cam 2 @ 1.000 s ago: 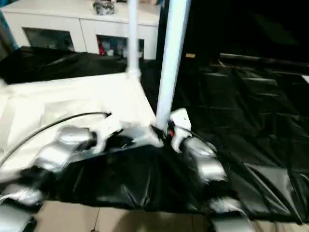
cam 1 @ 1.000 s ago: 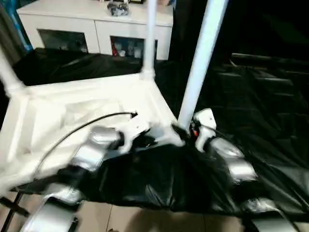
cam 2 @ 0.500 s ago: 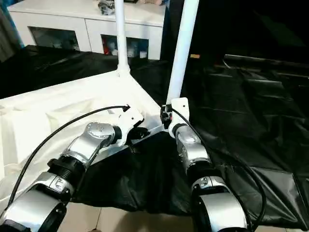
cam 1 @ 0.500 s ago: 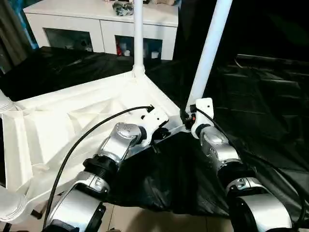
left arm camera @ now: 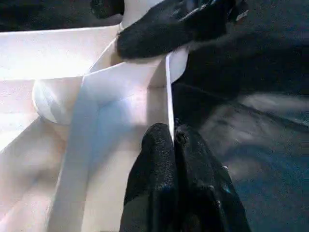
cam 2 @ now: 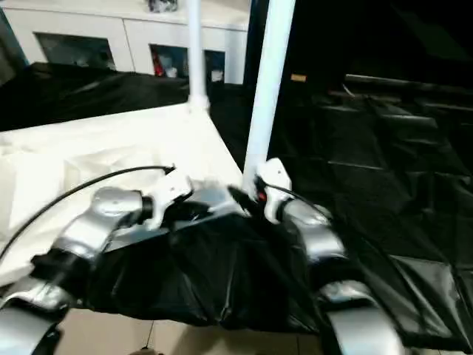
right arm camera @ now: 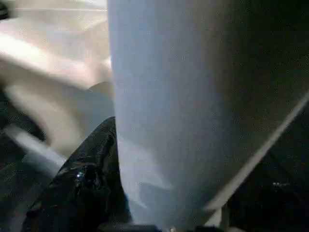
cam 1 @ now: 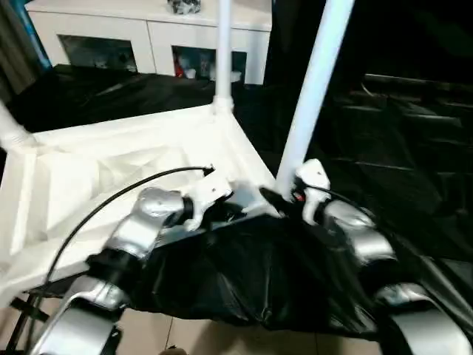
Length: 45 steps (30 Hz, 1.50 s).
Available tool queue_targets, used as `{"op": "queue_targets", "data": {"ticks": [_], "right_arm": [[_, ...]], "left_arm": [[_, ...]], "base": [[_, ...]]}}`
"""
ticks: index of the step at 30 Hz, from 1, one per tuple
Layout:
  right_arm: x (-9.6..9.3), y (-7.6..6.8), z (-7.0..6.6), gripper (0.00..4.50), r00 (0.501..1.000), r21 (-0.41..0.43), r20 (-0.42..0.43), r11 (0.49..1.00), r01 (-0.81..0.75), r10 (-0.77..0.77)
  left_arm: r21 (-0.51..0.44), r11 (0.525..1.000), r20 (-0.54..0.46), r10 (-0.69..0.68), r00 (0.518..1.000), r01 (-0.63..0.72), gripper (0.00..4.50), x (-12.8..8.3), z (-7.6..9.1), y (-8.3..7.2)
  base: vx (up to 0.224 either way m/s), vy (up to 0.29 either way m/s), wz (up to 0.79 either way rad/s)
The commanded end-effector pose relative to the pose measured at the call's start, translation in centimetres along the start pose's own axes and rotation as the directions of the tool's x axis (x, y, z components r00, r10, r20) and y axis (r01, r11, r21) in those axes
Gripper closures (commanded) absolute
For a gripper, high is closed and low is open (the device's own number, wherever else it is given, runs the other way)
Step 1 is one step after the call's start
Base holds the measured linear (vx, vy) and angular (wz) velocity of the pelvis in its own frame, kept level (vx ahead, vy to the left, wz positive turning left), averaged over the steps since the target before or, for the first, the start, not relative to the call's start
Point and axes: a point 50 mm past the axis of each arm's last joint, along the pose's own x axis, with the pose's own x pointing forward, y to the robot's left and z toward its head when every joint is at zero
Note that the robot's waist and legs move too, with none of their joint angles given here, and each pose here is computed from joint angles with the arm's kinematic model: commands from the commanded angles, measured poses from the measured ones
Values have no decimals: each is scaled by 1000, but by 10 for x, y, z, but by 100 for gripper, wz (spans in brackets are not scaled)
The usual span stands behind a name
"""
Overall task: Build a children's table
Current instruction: Rotate leg to tighten
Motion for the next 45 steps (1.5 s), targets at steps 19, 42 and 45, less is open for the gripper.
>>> {"op": "queue_targets", "data": {"ticks": [19,42,45], "right_arm": [[-27,13,4,260,932,28,-7,932,-362,362],[9,21,-30,261,979,267,-99,943,196,-176],[25,23,-31,261,920,306,-163,868,390,-356]], "left_arm": [[38,993,-11,-114,993,114,450,-14,-4,-5],[-43,996,38,77,996,-76,450,33,20,-5],[-43,993,54,109,993,-106,450,51,31,-7]], "base": [[0,0,0],[0,0,0],[0,0,0]]}}
